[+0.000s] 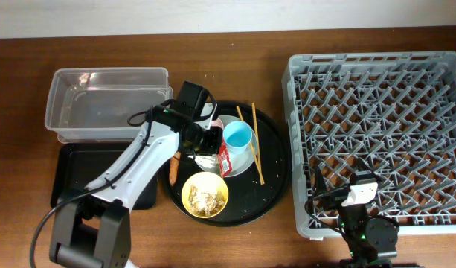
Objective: Sort waste into correct bins and load items into the dishwasher rack
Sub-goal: 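Reach the left gripper to the red wrapper and grasp it, then carry the red wrapper left and drop it into the clear bin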
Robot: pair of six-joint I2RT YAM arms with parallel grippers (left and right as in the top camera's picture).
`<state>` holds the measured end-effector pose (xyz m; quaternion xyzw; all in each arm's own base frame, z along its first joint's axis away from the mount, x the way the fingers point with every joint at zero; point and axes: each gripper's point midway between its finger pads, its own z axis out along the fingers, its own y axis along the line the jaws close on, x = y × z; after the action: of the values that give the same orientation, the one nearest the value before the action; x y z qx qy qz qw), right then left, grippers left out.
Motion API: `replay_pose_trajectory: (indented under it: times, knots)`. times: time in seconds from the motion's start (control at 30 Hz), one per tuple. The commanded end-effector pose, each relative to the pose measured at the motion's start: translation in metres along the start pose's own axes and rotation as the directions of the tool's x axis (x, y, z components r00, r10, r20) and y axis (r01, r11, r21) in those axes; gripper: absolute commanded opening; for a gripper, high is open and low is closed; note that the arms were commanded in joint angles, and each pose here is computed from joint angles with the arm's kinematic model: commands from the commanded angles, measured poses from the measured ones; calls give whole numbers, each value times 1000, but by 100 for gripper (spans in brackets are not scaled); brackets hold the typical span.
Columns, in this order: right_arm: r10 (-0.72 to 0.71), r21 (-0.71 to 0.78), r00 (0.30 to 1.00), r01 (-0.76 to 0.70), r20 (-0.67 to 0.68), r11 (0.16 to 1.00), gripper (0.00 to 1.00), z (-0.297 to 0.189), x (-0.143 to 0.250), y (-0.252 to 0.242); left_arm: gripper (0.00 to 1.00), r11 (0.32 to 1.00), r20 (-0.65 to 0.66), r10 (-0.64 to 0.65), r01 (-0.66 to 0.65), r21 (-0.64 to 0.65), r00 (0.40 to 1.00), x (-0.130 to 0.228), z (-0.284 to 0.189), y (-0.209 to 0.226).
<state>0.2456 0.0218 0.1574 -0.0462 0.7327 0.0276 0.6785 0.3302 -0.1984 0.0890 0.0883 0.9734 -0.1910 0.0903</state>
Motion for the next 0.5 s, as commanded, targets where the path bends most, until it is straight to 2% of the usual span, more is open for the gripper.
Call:
replay_pose_trajectory:
  times: [0.0,0.13,0.27,0.33,0.47]
  knots:
    - [9,9,1000,-9,-5,1000,98,0,3,-2,0,999,-7,-23,23,44,1000,2,-2,-10]
    - [9,9,1000,-9,-5,1000,99,0,3,-2,0,984,4,-9,8,177,1000,-6,-20,-36]
    - [9,9,1000,-9,-4,1000,98,0,2,-2,0,982,127,-45,21,187,991,-23,-77,-24]
    - [9,9,1000,-9,-5,1000,98,0,3,-2,0,985,227,-96,59,164,969,-35,-110,0]
    - [9,9,1000,-9,-5,1000,98,0,3,-2,0,956,440,-265,292,7,858,-42,-180,103]
